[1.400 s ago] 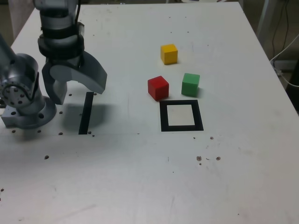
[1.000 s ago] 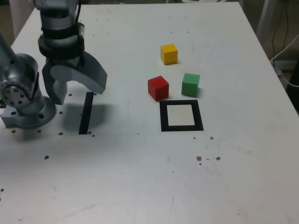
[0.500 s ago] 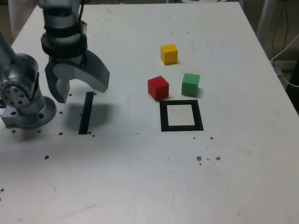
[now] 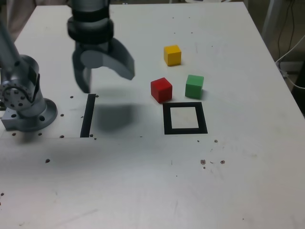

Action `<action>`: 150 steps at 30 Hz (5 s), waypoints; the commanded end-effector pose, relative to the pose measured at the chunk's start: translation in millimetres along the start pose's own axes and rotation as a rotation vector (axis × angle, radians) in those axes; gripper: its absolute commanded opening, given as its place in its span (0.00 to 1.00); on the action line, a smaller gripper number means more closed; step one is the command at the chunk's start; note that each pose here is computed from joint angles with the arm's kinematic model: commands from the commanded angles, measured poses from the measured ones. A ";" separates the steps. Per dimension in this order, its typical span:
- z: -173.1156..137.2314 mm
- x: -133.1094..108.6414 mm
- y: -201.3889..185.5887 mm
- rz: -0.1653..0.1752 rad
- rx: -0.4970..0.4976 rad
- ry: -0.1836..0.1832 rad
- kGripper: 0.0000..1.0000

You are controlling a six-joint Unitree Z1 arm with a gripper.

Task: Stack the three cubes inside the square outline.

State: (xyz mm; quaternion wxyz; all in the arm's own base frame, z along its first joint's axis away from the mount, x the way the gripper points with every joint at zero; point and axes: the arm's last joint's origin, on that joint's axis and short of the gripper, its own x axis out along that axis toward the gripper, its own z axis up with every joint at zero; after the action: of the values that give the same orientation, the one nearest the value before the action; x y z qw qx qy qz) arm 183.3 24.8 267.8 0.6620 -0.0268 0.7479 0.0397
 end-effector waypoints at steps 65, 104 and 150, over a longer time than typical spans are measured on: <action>167.8 38.8 30.4 -0.025 -0.276 0.217 0.28; 169.6 0.0 -33.5 -0.034 -0.100 0.135 0.28; 204.2 23.8 -69.3 0.034 0.088 0.135 0.28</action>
State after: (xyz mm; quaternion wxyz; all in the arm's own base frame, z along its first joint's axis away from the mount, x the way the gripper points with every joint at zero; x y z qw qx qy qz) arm 387.8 -25.2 221.2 0.6128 0.0129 0.7899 0.0171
